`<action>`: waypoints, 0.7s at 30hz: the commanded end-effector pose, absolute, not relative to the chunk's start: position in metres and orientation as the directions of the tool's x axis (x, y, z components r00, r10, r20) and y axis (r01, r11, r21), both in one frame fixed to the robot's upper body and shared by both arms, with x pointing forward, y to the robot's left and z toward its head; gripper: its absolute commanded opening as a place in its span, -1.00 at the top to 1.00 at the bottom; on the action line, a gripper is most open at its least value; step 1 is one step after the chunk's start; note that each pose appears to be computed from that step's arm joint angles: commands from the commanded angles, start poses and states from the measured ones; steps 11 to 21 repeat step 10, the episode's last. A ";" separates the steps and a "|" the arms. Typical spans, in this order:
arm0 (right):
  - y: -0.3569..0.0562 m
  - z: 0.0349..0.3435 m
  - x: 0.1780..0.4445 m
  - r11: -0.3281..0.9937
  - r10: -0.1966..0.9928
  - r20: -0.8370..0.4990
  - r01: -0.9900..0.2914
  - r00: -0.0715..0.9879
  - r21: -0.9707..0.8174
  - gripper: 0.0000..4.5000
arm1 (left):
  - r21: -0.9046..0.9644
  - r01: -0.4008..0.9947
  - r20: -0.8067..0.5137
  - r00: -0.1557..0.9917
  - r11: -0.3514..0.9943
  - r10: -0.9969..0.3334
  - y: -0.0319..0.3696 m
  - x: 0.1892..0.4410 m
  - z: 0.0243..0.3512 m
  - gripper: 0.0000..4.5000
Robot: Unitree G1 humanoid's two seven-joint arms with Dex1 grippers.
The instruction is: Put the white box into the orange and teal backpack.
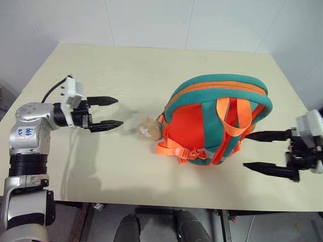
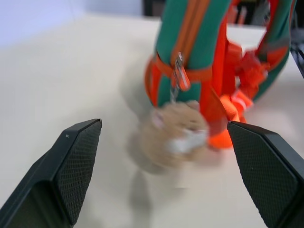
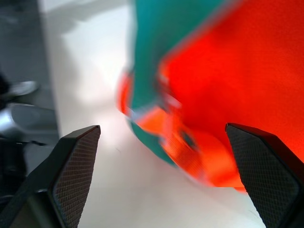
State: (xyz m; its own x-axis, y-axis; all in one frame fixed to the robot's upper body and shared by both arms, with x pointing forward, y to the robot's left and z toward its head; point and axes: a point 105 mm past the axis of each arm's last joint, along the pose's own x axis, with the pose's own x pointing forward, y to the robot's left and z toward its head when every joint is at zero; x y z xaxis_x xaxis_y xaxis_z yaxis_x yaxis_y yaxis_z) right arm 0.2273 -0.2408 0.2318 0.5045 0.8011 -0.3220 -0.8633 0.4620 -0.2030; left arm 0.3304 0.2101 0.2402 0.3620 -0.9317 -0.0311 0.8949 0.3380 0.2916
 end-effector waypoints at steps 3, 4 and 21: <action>-0.274 0.258 0.221 0.581 0.749 -0.171 -0.758 0.640 -0.297 -0.98 | 0.343 0.869 0.021 0.371 0.356 -0.928 0.233 0.324 0.252 -1.00; -0.279 0.257 0.219 0.596 0.737 -0.169 -0.747 0.654 -0.295 -0.98 | 0.350 0.866 0.010 0.377 0.357 -0.926 0.237 0.324 0.252 -1.00; -0.301 0.255 0.222 0.641 0.700 -0.148 -0.707 0.698 -0.299 -0.98 | 0.365 0.863 -0.018 0.383 0.350 -0.924 0.255 0.310 0.256 -1.00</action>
